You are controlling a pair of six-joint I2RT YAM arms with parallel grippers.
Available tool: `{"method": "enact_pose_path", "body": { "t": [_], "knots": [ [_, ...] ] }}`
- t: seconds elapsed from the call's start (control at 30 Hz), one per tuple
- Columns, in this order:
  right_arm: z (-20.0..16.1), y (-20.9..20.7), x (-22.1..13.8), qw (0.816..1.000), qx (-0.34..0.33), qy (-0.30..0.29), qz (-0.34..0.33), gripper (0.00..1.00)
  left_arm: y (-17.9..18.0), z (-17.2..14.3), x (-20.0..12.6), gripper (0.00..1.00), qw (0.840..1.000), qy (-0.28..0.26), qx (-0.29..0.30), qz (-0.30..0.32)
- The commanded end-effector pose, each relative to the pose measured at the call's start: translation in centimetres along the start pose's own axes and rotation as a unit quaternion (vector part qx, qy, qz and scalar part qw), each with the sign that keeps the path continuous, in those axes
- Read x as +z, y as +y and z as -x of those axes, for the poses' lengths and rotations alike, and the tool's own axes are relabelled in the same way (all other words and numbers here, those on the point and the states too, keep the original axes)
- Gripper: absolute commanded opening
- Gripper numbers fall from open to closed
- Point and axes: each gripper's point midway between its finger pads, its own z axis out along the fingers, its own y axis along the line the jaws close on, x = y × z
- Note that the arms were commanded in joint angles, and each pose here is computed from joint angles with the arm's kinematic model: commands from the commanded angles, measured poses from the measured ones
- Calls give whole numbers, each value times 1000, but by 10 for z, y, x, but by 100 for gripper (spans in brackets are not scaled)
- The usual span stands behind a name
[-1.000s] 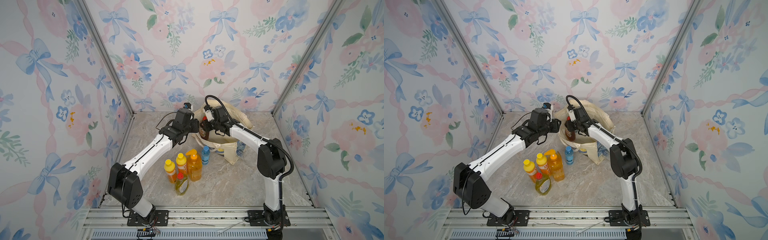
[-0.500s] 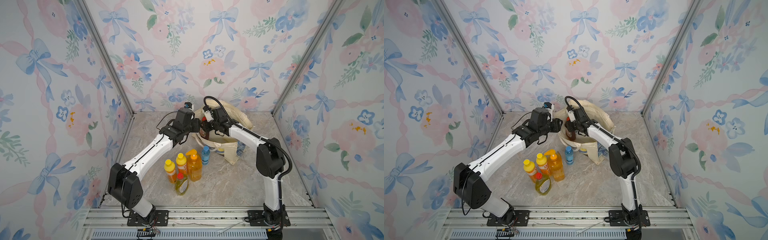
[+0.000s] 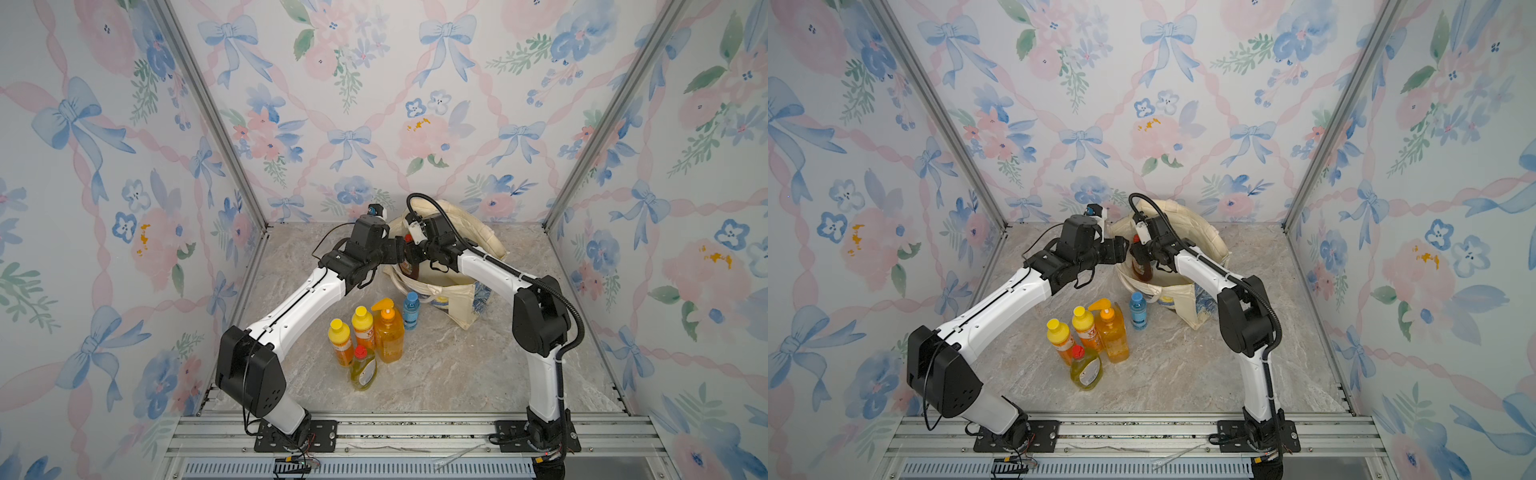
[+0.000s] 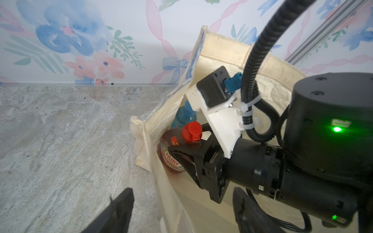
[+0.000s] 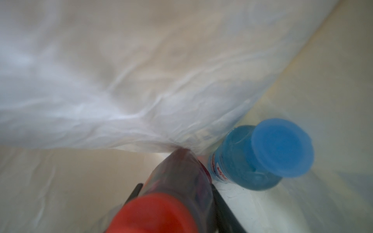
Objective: Pack dish soap into the shopping bag
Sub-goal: Place the bottle of dish soap in the shopping bag.
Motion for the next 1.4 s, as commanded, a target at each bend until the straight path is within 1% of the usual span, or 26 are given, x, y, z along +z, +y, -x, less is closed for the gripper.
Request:
{"method": "enact_pose_path", "body": {
  "t": [0.0, 0.2, 0.47, 0.67, 0.9, 1.03, 1.2, 1.33, 1.37],
  "knots": [
    [27, 1, -21, 999, -8, -41, 3, 39, -2, 5, -1, 81, 1000, -4, 4, 1],
    [32, 3, -31, 999, -9, -50, 2, 52, -2, 5, 0, 82, 1000, -5, 4, 2],
    [48, 5, -49, 997, -10, -70, 1, 67, -2, 4, 1, 82, 1000, -4, 2, 1],
    [58, 7, -64, 996, -13, -84, -2, 73, -2, 4, 0, 83, 1000, -4, 2, 3],
    [72, 8, -87, 995, -13, -99, -16, 76, -1, 1, 2, 83, 1000, -1, 2, 4],
    [85, 7, -114, 993, -13, -116, -33, 76, 0, 3, 1, 84, 1000, -3, 3, 5],
    [101, 9, -166, 988, 0, -142, -64, 73, -1, 6, -1, 85, 1000, -8, 3, 5],
    [93, 17, -218, 984, 0, -142, -111, 70, 1, 10, -5, 87, 1000, -15, 2, 13],
    [88, 20, -229, 983, 3, -141, -116, 69, 2, 12, -6, 91, 1000, -18, 1, 15]
  ]
}}
